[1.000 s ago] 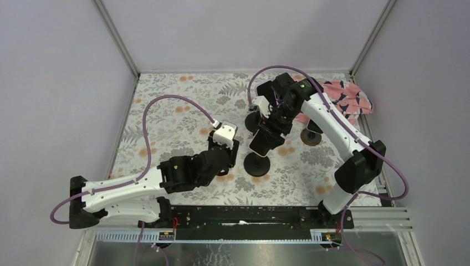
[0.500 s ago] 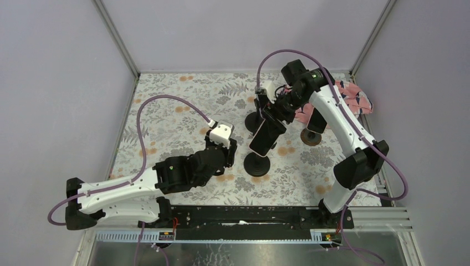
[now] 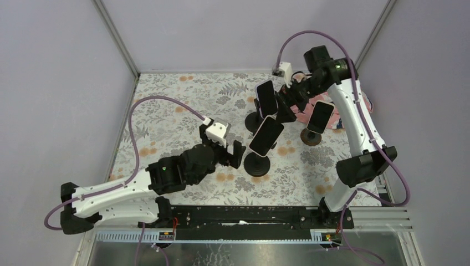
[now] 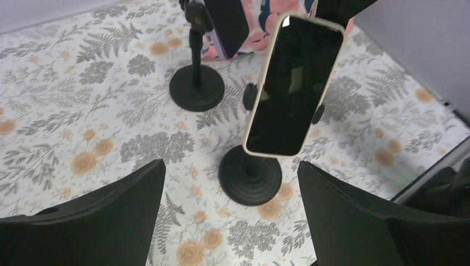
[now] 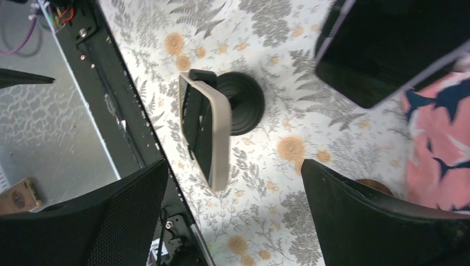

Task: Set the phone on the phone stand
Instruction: Reset both arms

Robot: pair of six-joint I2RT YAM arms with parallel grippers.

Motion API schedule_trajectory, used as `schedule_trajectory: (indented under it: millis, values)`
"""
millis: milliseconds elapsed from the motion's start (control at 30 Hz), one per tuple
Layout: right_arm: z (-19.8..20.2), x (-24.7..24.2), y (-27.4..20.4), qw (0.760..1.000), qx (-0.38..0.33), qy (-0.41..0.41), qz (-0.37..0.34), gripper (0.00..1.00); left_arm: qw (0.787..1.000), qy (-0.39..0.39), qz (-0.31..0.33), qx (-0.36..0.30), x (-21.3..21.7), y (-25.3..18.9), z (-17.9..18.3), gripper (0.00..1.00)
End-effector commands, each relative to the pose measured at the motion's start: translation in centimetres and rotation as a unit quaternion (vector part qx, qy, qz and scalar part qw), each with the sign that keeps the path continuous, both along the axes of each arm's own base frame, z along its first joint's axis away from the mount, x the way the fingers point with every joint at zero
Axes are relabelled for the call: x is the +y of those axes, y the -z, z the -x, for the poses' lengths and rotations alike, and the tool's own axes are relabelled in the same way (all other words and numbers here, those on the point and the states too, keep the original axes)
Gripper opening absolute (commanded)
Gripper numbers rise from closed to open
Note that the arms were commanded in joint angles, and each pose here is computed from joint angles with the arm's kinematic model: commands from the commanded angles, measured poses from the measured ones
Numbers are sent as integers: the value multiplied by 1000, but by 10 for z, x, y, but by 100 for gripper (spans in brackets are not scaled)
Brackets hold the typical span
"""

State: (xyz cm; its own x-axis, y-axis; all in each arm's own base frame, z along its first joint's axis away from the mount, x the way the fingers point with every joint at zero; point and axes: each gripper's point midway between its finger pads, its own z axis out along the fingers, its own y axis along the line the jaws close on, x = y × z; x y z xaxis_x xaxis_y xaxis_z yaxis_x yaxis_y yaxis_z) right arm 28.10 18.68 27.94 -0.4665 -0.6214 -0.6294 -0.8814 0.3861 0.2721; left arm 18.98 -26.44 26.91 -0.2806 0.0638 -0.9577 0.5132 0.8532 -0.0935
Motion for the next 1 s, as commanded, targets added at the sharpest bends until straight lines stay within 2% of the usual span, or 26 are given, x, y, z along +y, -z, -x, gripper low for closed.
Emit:
schedule_trajectory:
  millis: [0,133,233,300,400,433,467,533,633,733,967]
  values:
    - [-5,-23,-47,997,-63,26,-43,99,995,36,87,-38,-8,-53,-13,97]
    - [-27,-60,-86,984,-124,102,-78,100,990,42,126,-54,10,-92,-38,99]
    - [-52,-109,-119,953,-173,224,-104,100,986,23,147,-79,36,-133,-55,99]
    - [-64,-134,-138,921,-225,301,-104,100,983,5,155,-94,56,-154,-64,99]
    - [-63,-166,-166,845,-328,409,-102,100,981,-22,158,-115,81,-181,-71,99]
    - [-65,-173,-176,823,-361,426,-108,100,980,-27,154,-119,86,-189,-70,99]
    - [-59,-176,-184,811,-375,435,-106,100,980,-35,150,-124,92,-196,-70,99]
    - [-53,-181,-186,811,-360,452,-94,100,980,-44,145,-132,100,-209,-66,99]
    - [-38,-180,-199,800,-376,457,-102,100,977,-47,147,-146,110,-226,-55,99]
    - [-29,-182,-209,782,-362,491,-126,100,975,-48,152,-155,118,-237,-45,99]
    - [-11,-176,-221,780,-363,490,-143,100,975,-49,154,-155,128,-236,-32,99]
